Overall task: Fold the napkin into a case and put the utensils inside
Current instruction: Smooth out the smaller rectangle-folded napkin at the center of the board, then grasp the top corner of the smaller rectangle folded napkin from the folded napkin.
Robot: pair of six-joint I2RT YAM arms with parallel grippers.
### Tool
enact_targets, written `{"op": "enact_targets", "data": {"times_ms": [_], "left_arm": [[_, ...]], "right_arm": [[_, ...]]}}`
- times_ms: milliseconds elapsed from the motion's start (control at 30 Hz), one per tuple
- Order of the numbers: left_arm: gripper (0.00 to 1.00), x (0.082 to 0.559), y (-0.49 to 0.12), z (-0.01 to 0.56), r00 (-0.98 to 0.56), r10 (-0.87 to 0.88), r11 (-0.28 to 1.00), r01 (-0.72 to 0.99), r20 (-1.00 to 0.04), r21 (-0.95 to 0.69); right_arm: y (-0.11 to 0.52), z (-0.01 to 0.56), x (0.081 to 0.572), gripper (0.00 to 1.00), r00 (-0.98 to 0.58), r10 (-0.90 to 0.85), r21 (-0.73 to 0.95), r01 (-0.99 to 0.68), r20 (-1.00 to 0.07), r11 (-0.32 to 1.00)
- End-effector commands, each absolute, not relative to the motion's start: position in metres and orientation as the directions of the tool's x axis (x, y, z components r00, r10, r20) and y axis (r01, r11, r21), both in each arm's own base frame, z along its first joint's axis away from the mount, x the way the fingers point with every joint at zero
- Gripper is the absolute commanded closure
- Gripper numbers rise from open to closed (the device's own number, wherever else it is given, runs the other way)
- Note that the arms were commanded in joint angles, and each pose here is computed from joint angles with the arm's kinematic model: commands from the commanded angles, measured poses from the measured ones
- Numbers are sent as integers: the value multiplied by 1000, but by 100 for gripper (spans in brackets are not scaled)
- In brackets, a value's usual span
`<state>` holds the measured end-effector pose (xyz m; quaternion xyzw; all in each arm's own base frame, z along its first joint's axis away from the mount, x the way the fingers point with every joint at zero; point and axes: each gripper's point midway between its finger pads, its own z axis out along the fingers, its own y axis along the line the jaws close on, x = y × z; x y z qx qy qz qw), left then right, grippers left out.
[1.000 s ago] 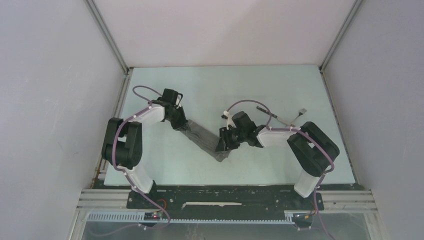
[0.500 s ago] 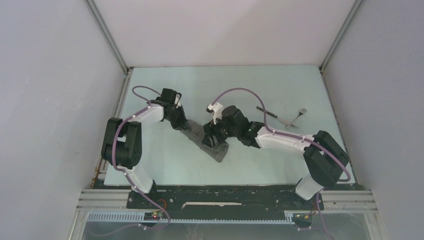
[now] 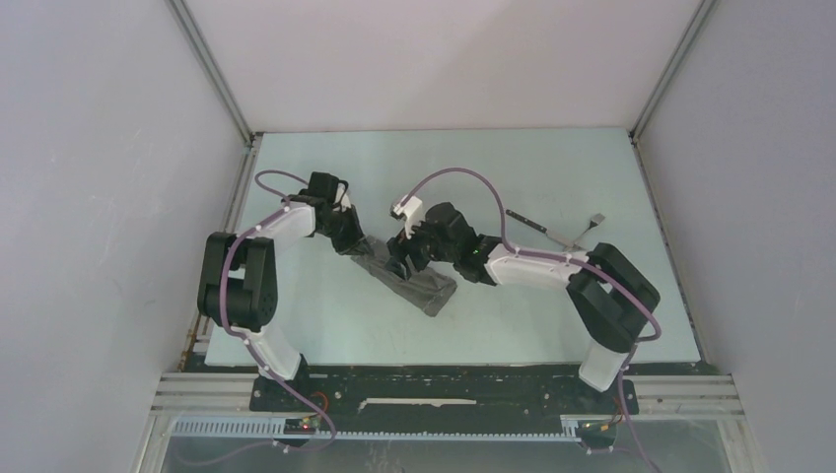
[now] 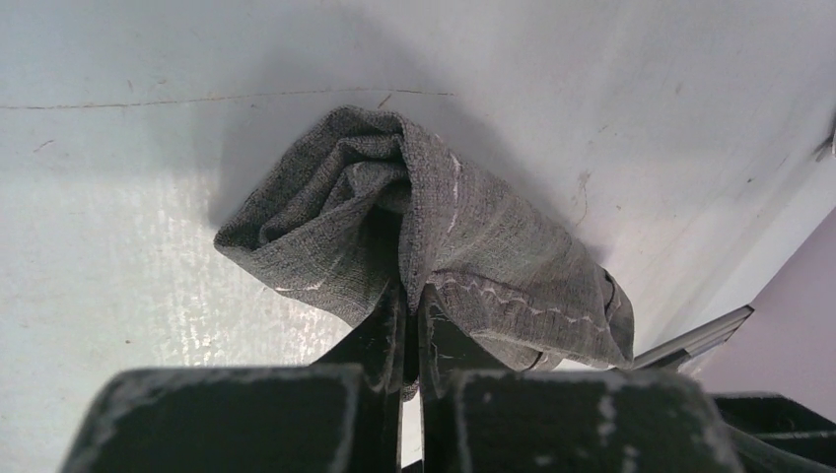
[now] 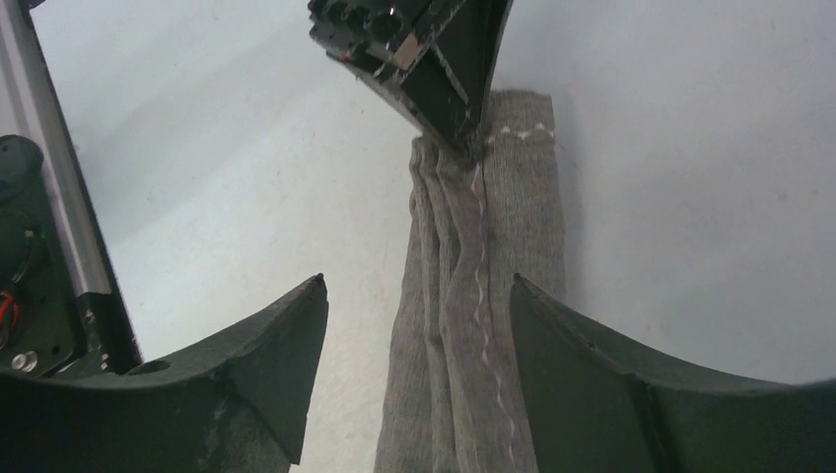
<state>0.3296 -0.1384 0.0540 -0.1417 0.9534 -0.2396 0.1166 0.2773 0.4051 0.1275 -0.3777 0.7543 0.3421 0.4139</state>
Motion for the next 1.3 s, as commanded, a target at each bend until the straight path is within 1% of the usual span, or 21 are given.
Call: {"op": "enact_targets", "data": {"times_ms": [0, 67, 233, 500, 600, 700, 767, 833, 900, 1033, 1133, 1167, 1233, 1267], "left_arm": [[98, 338, -145, 68, -940, -296, 828, -163, -172, -536], [98, 337, -146, 69, -940, -292, 827, -157, -174, -539], [98, 337, -147, 71, -942, -289, 824, -153, -172, -545], [98, 336, -147, 73, -943, -286, 821, -150, -169, -551], [98, 337, -147, 75, -942, -287, 819, -149, -171, -554], [98, 336, -145, 76, -942, -286, 821, -147, -174, -552], [98, 336, -144, 76, -942, -287, 821, -148, -174, -552], [98, 336, -144, 77, -942, -288, 819, -149, -174, -554], [98, 337, -144, 77, -941, -290, 818, -149, -174, -555], [99, 337, -145, 79, -941, -289, 816, -147, -174, -560], [99, 337, -144, 80, -941, -288, 816, -143, -179, -561], [99, 337, -144, 80, -941, -288, 815, -144, -178, -561], [99, 337, -145, 81, -942, -288, 812, -144, -175, -565], [99, 336, -146, 81, -942, -287, 812, -143, -174, -566]], "right_arm": [[432, 129, 291, 27, -263, -298, 130, -907, -918, 400], [438, 120, 294, 30, -267, -327, 127, -911, -906, 391], [446, 101, 299, 31, -245, -388, 79, -914, -889, 398], [457, 86, 301, 39, -241, -426, 70, -923, -872, 378], [461, 83, 303, 44, -244, -428, 71, -921, -870, 383], [461, 79, 307, 52, -246, -427, 61, -914, -870, 402], [463, 77, 308, 52, -245, -429, 58, -913, -869, 404], [465, 77, 307, 45, -239, -433, 54, -916, -869, 397], [467, 78, 307, 42, -234, -431, 49, -916, -871, 398], [470, 77, 311, 43, -225, -432, 29, -909, -873, 415], [470, 77, 317, 52, -225, -430, 11, -895, -874, 447], [471, 78, 317, 55, -223, -429, 7, -893, -875, 450], [472, 78, 320, 67, -226, -429, -1, -884, -875, 467], [471, 77, 322, 69, -226, -431, -5, -882, -874, 471]]}}
